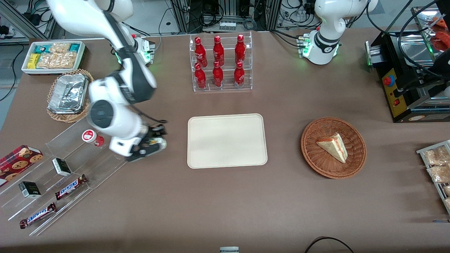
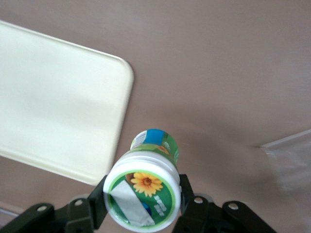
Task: Place green gum on tray
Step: 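Lift the gum jar and carry it over the cream tray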
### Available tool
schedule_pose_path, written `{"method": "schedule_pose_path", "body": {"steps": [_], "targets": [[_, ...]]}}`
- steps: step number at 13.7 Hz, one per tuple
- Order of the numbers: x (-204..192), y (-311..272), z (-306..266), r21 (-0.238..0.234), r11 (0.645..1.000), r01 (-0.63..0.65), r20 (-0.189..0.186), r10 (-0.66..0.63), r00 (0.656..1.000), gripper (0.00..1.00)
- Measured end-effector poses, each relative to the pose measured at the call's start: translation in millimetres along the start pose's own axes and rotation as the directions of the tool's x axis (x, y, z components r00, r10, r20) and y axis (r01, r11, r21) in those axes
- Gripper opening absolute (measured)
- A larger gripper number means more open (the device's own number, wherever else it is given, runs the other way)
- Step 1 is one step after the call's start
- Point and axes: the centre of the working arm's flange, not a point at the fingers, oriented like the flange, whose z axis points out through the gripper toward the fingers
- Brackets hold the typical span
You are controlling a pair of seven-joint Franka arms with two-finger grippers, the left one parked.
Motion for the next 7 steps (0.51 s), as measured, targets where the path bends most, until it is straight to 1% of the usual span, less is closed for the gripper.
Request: {"method": "schedule_pose_path", "body": {"steps": [1,3,7], "targets": [[4,-19,10,0.008,1.0,-0.027,-0.009,0.027,1.0,0.59],[11,-54,30,0.008,0.997,-0.078,-0.027,0.078,0.997,0.59],[20,-129,62,0.002,0.984,-0.176,-0.044,0.176,0.983,0.59]]}}
